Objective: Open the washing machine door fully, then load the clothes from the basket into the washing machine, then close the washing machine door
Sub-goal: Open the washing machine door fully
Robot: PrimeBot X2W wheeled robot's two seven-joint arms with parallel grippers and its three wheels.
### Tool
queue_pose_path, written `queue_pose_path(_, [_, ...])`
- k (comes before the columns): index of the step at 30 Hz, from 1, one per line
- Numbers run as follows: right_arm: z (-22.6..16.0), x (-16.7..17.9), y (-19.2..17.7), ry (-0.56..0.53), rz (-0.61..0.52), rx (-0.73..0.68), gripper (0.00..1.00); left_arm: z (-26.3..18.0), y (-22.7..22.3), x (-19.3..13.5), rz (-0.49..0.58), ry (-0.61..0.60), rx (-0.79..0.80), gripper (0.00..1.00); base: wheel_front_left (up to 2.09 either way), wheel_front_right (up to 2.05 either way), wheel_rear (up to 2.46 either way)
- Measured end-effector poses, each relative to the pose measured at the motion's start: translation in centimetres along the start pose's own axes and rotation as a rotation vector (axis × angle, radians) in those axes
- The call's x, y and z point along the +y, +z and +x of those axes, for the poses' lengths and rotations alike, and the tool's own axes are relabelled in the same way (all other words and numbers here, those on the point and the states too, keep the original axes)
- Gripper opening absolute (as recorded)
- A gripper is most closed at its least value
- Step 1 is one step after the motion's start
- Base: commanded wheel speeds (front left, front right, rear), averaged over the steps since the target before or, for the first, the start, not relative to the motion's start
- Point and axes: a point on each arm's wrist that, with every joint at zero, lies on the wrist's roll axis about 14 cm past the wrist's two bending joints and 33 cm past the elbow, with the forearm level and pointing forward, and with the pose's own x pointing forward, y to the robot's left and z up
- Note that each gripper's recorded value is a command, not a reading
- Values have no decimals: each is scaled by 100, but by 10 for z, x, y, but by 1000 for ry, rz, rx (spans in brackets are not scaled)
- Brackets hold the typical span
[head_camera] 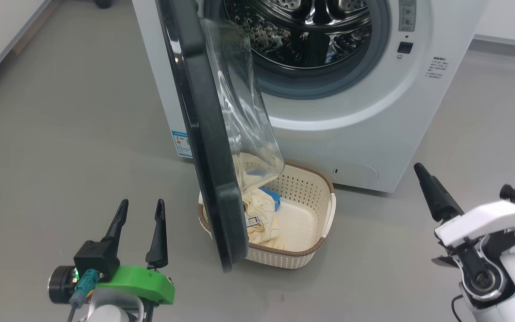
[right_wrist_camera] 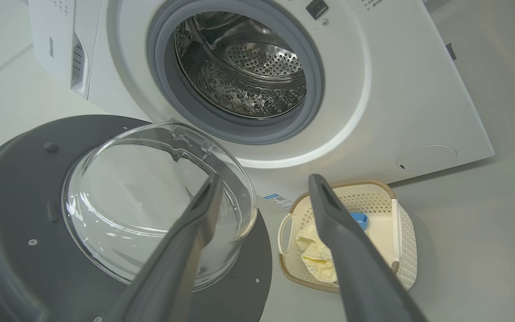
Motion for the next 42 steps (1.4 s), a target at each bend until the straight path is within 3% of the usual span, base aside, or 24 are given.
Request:
queue_pose_path(4, [-16, -15, 2, -50, -81, -52, 100, -1, -1, -1, -3, -3, 2, 100, 0, 0, 0])
queue_pose_path(13, [-52, -42, 37, -154, -460, -195, 100, -2, -5, -3, -1, -17, 12, 100, 0, 0, 0])
queue_pose_path(14, [-58, -43, 40, -166, -540, -214, 100, -3, -7, -4, 3, -21, 18, 100, 0, 0, 0])
queue_pose_path(17, [-66, -51, 44, -211, -623, -219, 100, -3, -9, -8, 13, -41, 22, 100, 0, 0, 0])
queue_pose_path(22, [-75, -63, 41, -279, -713, -201, 100, -2, -9, -9, 14, -45, 24, 100, 0, 0, 0])
queue_pose_path(27, [-74, -58, 40, -277, -786, -202, 100, -2, -9, -8, 13, -45, 22, 100, 0, 0, 0])
queue_pose_path(42, [-73, -39, 13, -260, -786, -229, 100, -1, -11, -5, 16, -38, 28, 100, 0, 0, 0])
